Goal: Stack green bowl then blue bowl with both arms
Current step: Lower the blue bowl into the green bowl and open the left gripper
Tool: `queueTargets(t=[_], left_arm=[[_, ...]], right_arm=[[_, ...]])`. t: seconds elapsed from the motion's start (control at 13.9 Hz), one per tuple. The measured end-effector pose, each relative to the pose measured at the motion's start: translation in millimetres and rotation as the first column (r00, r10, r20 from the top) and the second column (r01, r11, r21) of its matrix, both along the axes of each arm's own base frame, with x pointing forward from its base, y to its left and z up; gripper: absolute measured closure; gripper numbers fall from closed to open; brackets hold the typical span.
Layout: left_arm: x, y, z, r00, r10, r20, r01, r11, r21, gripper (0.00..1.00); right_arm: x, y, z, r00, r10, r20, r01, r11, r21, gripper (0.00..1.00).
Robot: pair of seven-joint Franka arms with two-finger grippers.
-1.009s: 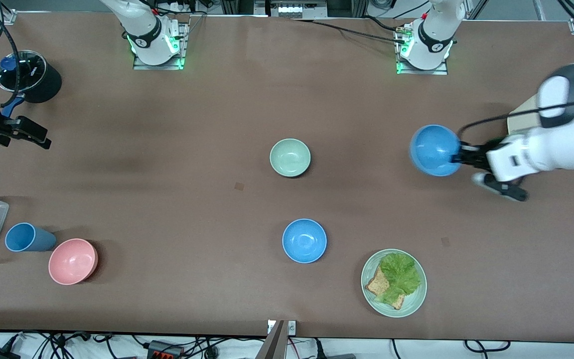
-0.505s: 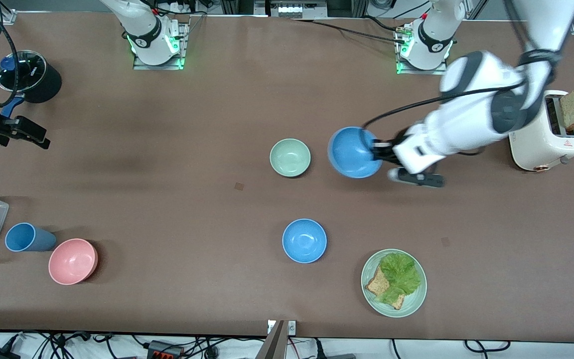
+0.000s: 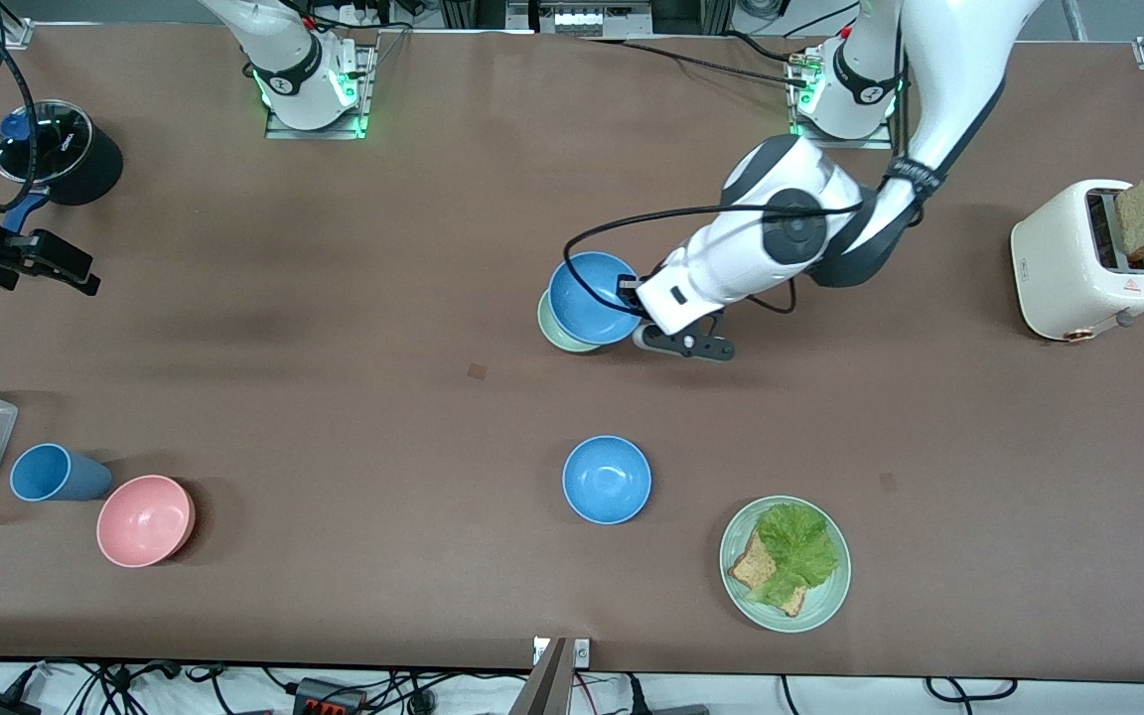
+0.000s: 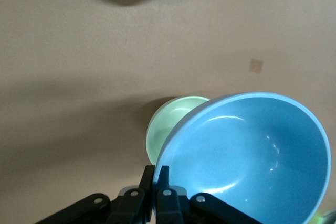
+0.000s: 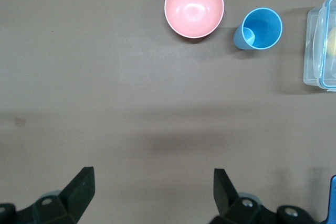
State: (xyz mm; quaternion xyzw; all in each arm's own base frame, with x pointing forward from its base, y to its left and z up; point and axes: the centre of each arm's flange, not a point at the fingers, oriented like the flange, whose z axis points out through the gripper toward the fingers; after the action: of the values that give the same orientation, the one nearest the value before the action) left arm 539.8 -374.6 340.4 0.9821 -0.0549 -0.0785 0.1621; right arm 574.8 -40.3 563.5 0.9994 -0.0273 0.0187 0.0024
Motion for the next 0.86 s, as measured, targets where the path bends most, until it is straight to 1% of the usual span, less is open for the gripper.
queueTargets(t=[0.29,0.43,0.58,0.86], left_arm=[[-8,-16,-30,0.994,-0.096,0.044,0.093,0.994,0.062,0.95],[-10,-23,-38,0.992,-0.11,0.067,0.106,0.993,0.061,0.95],[-10,-26,-45,0.991,-0.113,0.073,0.109,0.992,0.058,0.95],[-23,-41,-63,0.985,-0.154,0.078,0.146,0.984,0.102,0.95]], right_arm=[[0,-1,0,1.0,-0.001,0.0,0.001,1.0,0.0,0.0],[0,-2,0,1.0,-0.004,0.0,0.004,1.0,0.0,0.0],[0,-3,0,1.0,-0.004,0.0,0.004,1.0,0.0,0.0],[0,-3,0,1.0,-0.005,-0.001,0.005,1.0,0.0,0.0]])
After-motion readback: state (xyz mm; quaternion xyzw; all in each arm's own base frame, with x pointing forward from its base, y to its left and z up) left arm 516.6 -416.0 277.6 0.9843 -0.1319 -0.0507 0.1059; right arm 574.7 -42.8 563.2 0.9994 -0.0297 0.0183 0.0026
